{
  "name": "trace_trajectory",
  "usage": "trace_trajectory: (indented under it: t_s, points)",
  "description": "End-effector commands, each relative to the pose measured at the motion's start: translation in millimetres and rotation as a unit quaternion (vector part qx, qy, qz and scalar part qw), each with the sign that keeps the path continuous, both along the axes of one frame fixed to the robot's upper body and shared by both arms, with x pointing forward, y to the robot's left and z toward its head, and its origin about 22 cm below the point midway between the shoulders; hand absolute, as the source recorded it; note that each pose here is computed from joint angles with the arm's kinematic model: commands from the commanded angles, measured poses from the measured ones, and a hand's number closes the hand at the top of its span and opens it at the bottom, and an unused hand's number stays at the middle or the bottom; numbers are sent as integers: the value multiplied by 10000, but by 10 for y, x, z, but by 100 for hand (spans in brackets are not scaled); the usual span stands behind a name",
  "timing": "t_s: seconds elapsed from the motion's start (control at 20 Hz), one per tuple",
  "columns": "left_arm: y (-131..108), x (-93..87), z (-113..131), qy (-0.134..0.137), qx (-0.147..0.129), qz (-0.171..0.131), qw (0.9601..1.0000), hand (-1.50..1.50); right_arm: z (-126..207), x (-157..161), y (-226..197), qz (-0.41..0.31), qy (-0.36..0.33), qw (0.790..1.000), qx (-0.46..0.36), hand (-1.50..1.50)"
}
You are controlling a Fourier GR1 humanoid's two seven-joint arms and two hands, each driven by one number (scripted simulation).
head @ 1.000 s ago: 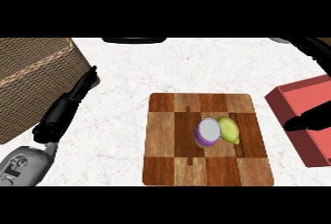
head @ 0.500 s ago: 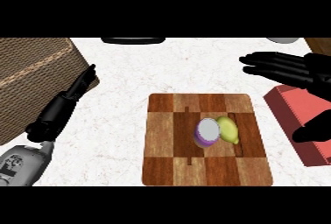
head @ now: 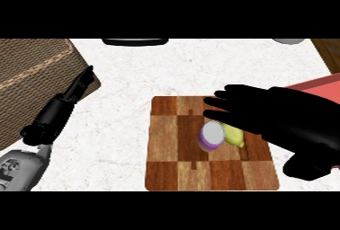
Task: Pick the can from the cutting board and place it in the cardboard box
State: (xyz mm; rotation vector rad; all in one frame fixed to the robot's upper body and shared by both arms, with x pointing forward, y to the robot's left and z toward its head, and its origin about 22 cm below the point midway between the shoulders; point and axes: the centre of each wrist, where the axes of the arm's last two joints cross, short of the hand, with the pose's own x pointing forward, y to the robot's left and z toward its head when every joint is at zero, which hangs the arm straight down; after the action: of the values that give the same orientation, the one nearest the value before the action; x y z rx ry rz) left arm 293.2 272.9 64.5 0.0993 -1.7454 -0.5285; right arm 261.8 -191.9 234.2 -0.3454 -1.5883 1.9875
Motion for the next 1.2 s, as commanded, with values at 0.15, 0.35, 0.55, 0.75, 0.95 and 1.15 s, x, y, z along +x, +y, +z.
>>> trace_trajectory:
  t_s: [0.15,0.35,0.55,0.75,0.95,1.15]
  points:
    - [-13,-65,-32,-38,-39,-6,10000,0,-256,-325,302,-381,192,9970,-653,-150]
    - [-80,88,44,-65,-9,62,10000,0,-125,-312,360,-448,250,9960,-737,-150]
    - [-50,-84,-191,37,-7,-9,10000,0,-462,-322,574,-615,118,9943,-864,-150]
    - [49,-108,-70,-70,34,-8,10000,0,-521,-381,612,-740,-172,9937,-822,-150]
    - [-70,-69,-177,-67,54,3,10000,0,-480,-171,826,-747,-173,9938,-807,-150]
    - [-149,-148,-30,-52,29,-26,10000,0,-580,-164,694,-809,-269,9922,-909,-150]
